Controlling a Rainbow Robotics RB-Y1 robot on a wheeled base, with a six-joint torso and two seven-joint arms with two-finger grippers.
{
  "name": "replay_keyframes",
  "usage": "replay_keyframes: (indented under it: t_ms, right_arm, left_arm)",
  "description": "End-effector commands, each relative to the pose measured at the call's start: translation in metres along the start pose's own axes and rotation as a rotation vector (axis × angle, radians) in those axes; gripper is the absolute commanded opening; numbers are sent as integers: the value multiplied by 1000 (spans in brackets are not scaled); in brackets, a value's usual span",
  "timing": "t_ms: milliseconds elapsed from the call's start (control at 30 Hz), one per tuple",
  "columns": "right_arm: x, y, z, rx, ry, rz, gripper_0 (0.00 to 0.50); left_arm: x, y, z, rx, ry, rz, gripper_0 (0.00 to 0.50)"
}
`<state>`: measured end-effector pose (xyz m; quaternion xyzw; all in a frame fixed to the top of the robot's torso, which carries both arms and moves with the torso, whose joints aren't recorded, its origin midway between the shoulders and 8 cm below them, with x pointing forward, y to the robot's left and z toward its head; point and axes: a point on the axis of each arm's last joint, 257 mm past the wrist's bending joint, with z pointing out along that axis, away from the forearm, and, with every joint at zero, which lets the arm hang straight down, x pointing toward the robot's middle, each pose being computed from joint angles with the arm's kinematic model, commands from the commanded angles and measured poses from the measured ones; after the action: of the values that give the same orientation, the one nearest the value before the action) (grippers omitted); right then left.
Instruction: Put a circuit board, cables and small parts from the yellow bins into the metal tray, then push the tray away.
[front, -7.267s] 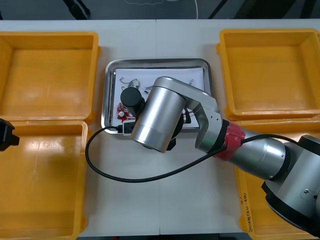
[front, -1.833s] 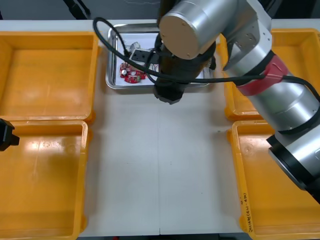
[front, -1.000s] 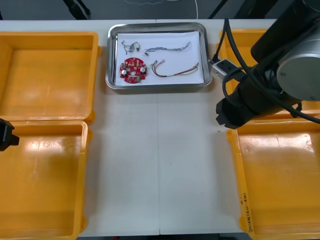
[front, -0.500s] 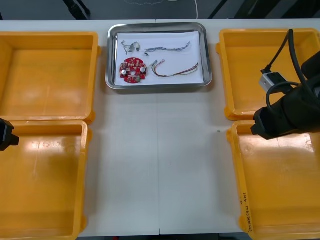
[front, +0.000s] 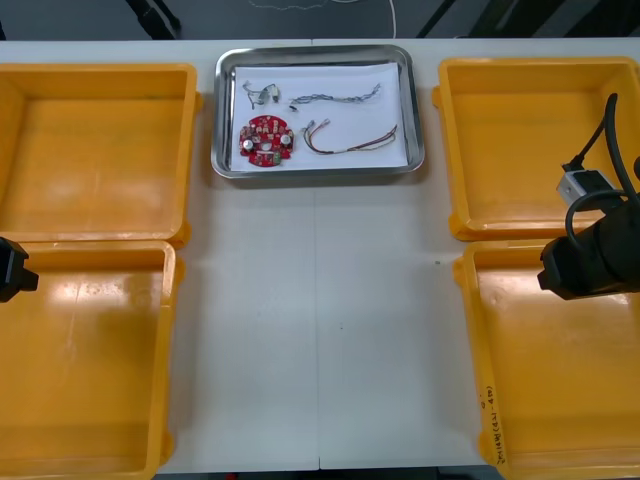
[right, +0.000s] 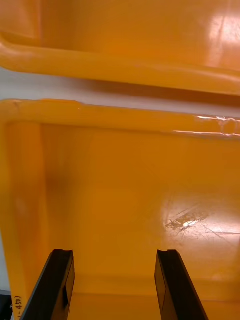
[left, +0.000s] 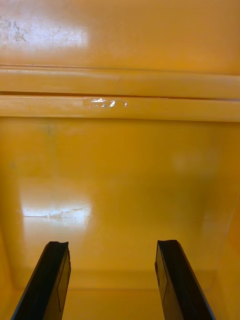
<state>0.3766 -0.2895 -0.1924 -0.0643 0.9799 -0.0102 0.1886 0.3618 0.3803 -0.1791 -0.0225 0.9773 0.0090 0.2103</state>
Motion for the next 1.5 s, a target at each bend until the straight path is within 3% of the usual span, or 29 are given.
replay_keyframes:
  t_ms: [33, 767, 1500]
  right_arm:
    - [4, -26, -9, 56, -19, 26, 470]
    - [2, -23, -4, -13, -46, 94, 472]
    - [5, -23, -1, -17, -39, 94, 470]
  left_arm:
    - [-1, 15, -12, -42, -18, 2, 500]
    - [-1, 15, -12, -42, -18, 2, 500]
    - [-1, 15, -12, -42, -18, 2, 500]
